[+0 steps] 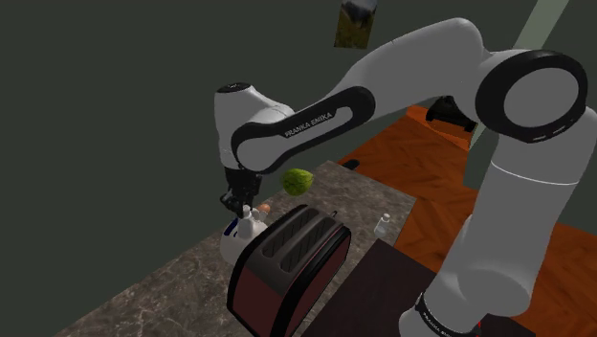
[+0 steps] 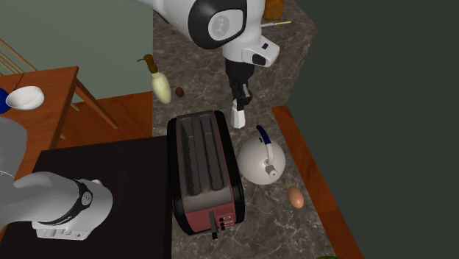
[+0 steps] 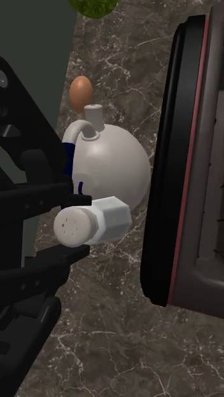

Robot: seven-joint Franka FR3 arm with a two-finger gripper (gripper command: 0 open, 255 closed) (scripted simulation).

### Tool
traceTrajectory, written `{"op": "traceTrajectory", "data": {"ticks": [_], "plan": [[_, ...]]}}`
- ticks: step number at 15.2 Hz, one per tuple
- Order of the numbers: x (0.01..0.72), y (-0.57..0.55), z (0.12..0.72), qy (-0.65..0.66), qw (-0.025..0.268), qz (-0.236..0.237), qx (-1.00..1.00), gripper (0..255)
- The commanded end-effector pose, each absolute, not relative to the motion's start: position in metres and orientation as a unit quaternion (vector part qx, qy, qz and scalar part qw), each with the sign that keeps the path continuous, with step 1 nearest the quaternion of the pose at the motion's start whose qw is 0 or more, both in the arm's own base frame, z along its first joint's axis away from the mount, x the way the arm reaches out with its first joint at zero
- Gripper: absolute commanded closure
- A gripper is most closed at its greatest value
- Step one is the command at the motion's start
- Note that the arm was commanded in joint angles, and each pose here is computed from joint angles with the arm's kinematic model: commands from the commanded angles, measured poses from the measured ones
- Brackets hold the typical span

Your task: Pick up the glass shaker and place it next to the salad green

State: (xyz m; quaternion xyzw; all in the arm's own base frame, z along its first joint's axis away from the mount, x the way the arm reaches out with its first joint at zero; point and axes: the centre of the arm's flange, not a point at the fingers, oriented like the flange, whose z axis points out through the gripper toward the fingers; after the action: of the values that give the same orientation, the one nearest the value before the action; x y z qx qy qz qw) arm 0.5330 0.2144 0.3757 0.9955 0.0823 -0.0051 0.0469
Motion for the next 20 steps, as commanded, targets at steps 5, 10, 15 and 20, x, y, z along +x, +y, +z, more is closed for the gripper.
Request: {"op": "traceTrajectory", "data": {"ticks": [5, 10, 15, 20], "plan": [[0.531, 0.136, 0.377, 0.083, 0.047, -0.005, 0.995, 255], [0.529, 0.070, 0.377, 0.083, 0.047, -0.005, 0.995, 255], [0.528, 0.004, 0.377, 0.083, 0.047, -0.005, 0.995, 255], [0.527, -0.062, 0.377, 0.083, 0.047, -0.005, 0.995, 255]]}}
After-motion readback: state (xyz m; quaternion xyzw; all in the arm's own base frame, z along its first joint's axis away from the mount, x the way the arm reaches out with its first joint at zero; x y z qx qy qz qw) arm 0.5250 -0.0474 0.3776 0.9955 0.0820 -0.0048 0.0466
